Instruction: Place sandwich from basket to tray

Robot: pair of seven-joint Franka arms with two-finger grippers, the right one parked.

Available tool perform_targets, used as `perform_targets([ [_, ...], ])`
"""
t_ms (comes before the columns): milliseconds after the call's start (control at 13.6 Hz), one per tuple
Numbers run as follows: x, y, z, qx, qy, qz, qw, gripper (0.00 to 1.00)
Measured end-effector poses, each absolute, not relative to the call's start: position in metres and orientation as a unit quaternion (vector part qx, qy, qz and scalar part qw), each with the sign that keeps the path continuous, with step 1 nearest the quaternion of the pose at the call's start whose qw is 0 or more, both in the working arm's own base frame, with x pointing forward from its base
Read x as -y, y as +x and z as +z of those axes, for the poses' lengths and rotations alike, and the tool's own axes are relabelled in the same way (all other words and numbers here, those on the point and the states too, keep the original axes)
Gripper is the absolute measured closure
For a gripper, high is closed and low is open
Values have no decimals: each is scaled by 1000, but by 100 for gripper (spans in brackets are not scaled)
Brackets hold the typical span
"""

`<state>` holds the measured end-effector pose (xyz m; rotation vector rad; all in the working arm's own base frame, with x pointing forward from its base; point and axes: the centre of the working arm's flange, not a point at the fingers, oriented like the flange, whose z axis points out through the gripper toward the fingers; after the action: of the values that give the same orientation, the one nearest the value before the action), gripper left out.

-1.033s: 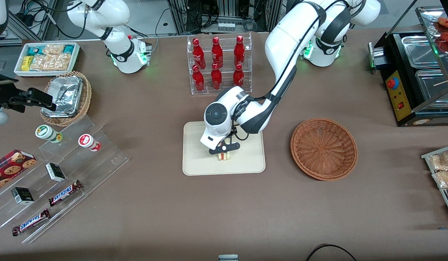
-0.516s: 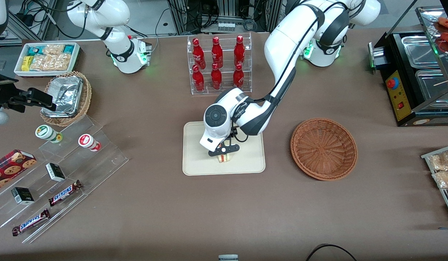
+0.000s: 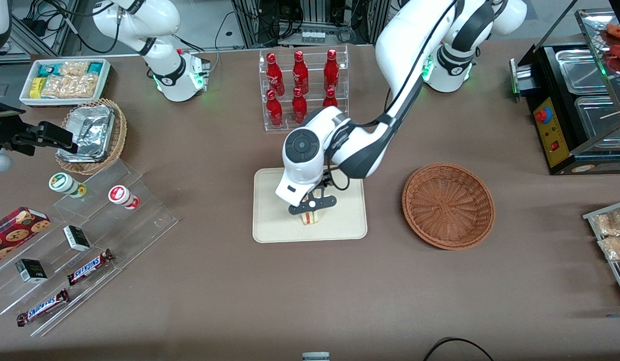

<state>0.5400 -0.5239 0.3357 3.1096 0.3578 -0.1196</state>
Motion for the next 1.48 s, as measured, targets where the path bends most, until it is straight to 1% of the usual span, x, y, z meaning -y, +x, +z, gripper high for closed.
perform_targets([
  [148,511,548,354,-122,992,-33,2,0],
  [221,502,552,359,-128,991,-36,-4,0],
  [443,460,569,371,-151,986,-60,-44,0],
  [590,429,585,374,-156,984,-63,-64,0],
  [738,395,595,375,-137,985,-72,-71,0],
  [885,349,605,385,-114,988,-83,-69,0],
  [1254,245,605,416,-66,991,-103,-58,0],
  [1475,204,597,440,-22,994,-102,-46,0],
])
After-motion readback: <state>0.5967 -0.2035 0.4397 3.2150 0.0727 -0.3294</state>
